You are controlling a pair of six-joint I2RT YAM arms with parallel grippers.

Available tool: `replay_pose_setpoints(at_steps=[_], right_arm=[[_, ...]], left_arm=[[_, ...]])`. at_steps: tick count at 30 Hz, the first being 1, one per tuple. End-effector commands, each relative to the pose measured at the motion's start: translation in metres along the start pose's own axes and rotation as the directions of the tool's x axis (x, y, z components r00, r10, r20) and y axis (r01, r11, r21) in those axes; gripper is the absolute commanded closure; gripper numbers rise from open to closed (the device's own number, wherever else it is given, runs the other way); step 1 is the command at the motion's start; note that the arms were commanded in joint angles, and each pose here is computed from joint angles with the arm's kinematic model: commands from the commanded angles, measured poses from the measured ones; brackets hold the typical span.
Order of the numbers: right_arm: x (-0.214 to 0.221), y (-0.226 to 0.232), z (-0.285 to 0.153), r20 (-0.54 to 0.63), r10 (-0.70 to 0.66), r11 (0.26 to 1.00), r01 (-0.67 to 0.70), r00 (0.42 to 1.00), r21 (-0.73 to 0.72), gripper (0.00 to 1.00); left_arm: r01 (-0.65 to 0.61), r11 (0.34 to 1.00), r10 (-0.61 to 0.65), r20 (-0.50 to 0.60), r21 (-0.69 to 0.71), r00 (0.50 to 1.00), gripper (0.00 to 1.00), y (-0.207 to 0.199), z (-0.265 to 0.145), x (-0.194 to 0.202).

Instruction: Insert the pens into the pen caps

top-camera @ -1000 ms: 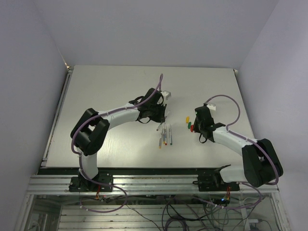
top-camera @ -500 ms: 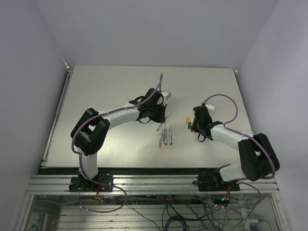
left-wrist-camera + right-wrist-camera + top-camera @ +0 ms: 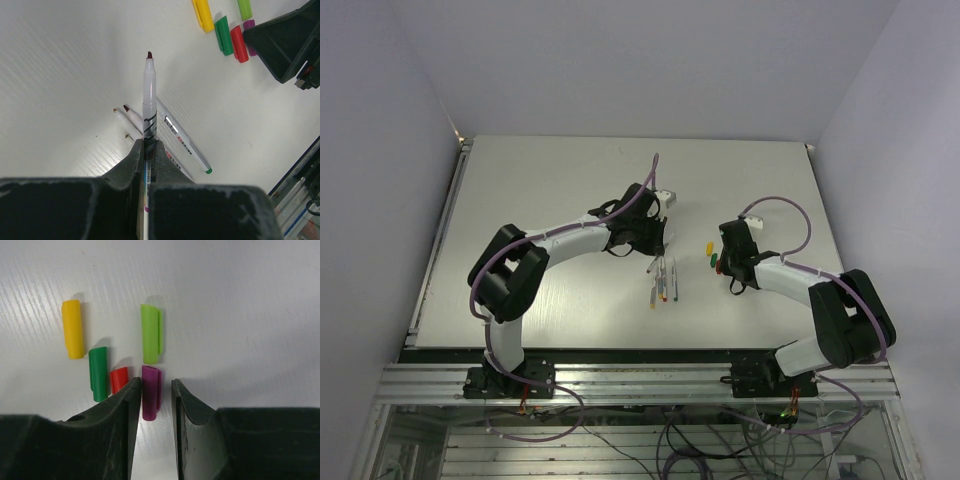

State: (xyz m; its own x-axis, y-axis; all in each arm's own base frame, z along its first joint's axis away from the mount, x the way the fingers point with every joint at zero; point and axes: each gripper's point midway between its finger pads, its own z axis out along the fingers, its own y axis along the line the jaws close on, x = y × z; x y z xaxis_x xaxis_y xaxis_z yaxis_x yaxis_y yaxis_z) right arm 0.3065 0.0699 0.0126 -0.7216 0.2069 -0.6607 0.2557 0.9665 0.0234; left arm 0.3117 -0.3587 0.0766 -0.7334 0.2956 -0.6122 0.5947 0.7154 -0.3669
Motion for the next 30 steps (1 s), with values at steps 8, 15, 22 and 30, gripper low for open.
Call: replay_pose_setpoints(at_steps=[8,15,22,30], right_arm=[[0.005,-0.007,0.0,-0.019,0.016,0.999,-0.015,1.0,0.037,0.76],[0.012,-0.009,-0.004,-0.054,0.028,0.998,-0.025,0.998,0.053,1.0],[-0.021,0.0,-0.031,0.049,0.068,0.997,-0.066,0.996,-0.037,1.0],[-0.09,0.03,-0.09,0.309,0.141,0.952,-0.043,0.941,-0.303,1.0]], left_arm=[[0.006,1.0,-0.006,0.012,0.03,1.0,0.93,-0.002,0.004,-0.005],[0.003,0.999,-0.004,0.011,0.032,1.0,0.93,-0.003,0.003,-0.004],[-0.01,0.999,0.009,0.027,0.042,1.0,0.93,-0.004,0.001,-0.006],[-0.027,0.994,0.019,0.075,0.109,0.997,0.93,-0.018,-0.002,-0.018]])
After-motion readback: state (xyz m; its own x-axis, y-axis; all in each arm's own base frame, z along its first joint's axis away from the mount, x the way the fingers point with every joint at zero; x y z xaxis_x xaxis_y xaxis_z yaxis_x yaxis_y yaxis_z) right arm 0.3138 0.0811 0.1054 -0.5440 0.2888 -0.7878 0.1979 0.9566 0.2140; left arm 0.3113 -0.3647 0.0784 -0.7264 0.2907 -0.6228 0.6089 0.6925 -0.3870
